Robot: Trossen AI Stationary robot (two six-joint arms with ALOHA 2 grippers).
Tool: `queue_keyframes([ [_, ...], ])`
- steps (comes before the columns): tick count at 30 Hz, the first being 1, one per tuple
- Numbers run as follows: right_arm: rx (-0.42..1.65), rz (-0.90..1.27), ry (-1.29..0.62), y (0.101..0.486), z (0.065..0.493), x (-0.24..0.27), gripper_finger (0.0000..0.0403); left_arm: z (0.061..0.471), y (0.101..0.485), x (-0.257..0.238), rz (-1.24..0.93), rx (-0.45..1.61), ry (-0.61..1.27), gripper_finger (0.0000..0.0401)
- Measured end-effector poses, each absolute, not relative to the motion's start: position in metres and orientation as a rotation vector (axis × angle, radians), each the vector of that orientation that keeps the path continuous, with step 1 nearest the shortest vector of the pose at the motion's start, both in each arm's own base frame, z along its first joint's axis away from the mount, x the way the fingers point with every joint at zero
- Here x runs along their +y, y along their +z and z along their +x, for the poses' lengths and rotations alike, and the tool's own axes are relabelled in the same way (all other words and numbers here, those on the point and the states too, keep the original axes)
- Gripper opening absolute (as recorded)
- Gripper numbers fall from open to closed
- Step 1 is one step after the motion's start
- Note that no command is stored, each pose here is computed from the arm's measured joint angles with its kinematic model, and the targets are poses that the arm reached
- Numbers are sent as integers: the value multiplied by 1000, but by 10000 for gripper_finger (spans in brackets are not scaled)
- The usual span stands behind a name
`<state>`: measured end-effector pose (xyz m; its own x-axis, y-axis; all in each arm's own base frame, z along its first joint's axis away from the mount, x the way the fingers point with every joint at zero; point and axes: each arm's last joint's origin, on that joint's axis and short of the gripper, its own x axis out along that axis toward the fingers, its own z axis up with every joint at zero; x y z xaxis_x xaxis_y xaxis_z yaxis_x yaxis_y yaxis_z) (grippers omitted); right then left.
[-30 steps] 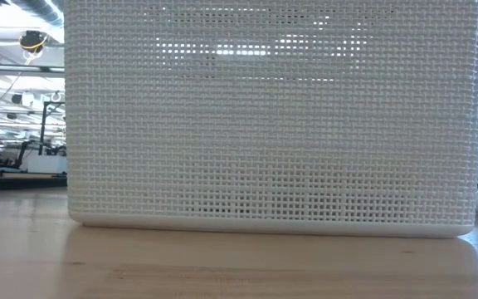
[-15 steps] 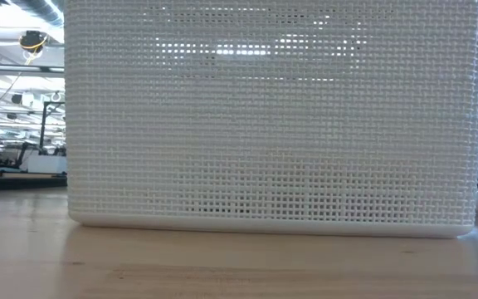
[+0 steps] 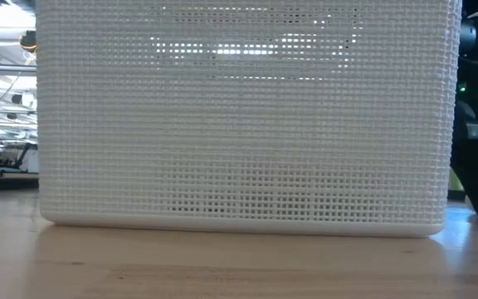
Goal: Pick & place medical supplies in basket/bin
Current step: Put the top white rolled gauze into the white bin
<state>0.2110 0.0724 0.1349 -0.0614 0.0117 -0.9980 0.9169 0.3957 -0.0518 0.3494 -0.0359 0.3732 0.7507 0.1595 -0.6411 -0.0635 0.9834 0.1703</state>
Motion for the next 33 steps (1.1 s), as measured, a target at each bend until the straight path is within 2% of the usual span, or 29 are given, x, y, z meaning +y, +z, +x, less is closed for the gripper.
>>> queue_keyframes([
  [7, 1475, 810, -856, 135, 210, 72, 95, 349, 373, -36, 142, 712, 125, 86],
  [11, 1521, 770, -845, 139, 206, 71, 65, 349, 373, -35, 155, 710, 160, 86],
  [17, 1563, 699, -895, 168, 195, 67, 66, 349, 374, -34, 168, 707, 195, 82],
  [22, 1500, 621, -960, 204, 182, 59, 76, 346, 371, -33, 185, 744, 220, 82],
  [28, 1247, 626, -913, 244, 173, 51, 69, 320, 376, -25, 195, 838, 431, 74],
  [33, 1060, 574, -859, 270, 167, 45, 70, 292, 394, -20, 165, 813, 525, 67],
])
